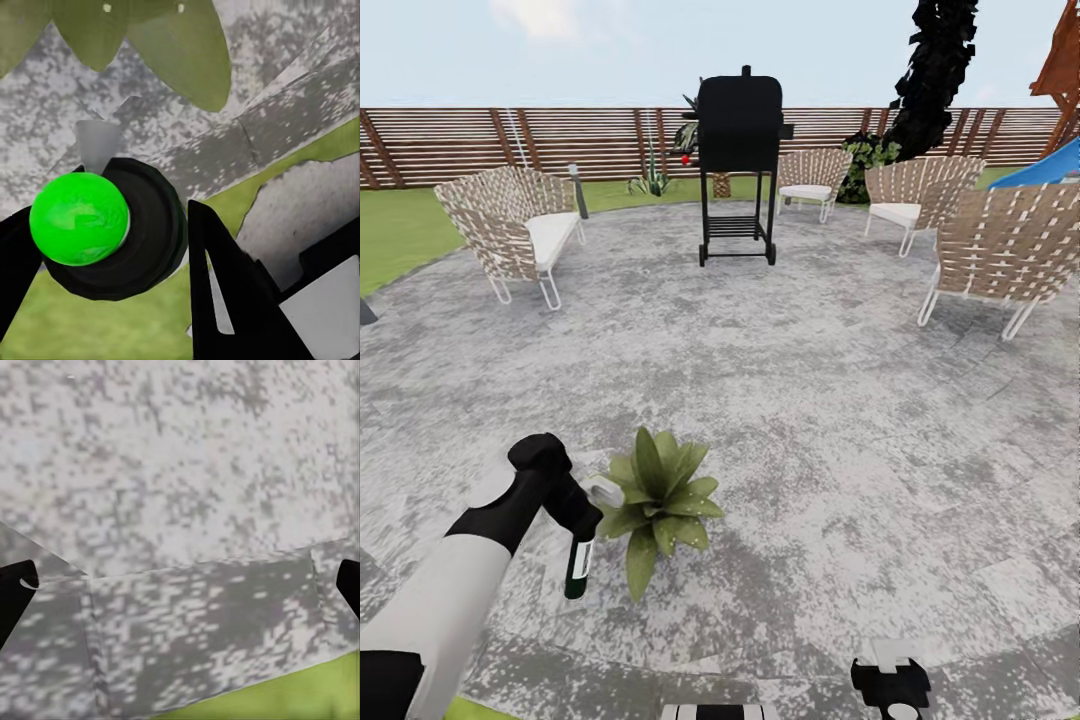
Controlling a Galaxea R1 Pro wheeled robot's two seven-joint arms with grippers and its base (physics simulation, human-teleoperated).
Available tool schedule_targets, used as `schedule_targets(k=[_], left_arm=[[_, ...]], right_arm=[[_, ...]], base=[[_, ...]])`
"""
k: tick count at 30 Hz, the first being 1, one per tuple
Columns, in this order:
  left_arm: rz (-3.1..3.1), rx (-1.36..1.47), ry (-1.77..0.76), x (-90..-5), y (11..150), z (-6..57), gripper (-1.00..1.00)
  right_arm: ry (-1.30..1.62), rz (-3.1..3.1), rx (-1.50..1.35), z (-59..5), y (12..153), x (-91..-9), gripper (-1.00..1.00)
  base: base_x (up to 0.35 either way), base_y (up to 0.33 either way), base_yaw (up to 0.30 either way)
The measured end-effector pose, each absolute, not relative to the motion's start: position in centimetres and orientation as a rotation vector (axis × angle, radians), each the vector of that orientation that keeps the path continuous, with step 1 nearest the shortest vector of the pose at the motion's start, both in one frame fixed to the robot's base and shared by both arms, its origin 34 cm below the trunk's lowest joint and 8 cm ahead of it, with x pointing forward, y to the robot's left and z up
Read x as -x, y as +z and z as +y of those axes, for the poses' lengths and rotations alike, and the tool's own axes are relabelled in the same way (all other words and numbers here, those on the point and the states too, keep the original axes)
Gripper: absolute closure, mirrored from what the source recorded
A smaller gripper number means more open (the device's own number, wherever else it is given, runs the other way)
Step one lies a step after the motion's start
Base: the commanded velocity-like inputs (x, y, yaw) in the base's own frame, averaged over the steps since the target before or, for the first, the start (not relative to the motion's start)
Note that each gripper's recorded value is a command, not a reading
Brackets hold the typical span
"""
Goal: Pick up the pesticide atomizer in the garden and spray insectifuge to fully cover both potted plants in the garden.
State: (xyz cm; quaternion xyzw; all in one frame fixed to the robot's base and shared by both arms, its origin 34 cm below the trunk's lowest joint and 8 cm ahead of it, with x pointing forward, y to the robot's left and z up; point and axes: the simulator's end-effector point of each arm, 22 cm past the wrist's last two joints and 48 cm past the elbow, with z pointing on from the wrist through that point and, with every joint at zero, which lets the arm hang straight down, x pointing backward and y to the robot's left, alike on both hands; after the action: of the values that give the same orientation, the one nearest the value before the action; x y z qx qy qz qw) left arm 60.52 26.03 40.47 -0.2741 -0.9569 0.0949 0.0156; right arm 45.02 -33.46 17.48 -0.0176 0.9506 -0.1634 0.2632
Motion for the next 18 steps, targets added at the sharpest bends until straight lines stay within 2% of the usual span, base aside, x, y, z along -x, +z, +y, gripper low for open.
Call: schedule_targets(k=[9,18], left_arm=[[-2.898,0.781,0.292,-55.6,36.9,28.1,1.0],[-2.848,0.757,0.344,-52.6,35.0,27.2,1.0]], right_arm=[[-0.443,2.57,0.05,-33.5,17.5,-45.0,-1.0],[-0.443,2.569,0.049,-33.5,17.5,-45.0,-1.0]], base=[[0.0,0.0,-0.002],[0.0,0.0,0.0]])
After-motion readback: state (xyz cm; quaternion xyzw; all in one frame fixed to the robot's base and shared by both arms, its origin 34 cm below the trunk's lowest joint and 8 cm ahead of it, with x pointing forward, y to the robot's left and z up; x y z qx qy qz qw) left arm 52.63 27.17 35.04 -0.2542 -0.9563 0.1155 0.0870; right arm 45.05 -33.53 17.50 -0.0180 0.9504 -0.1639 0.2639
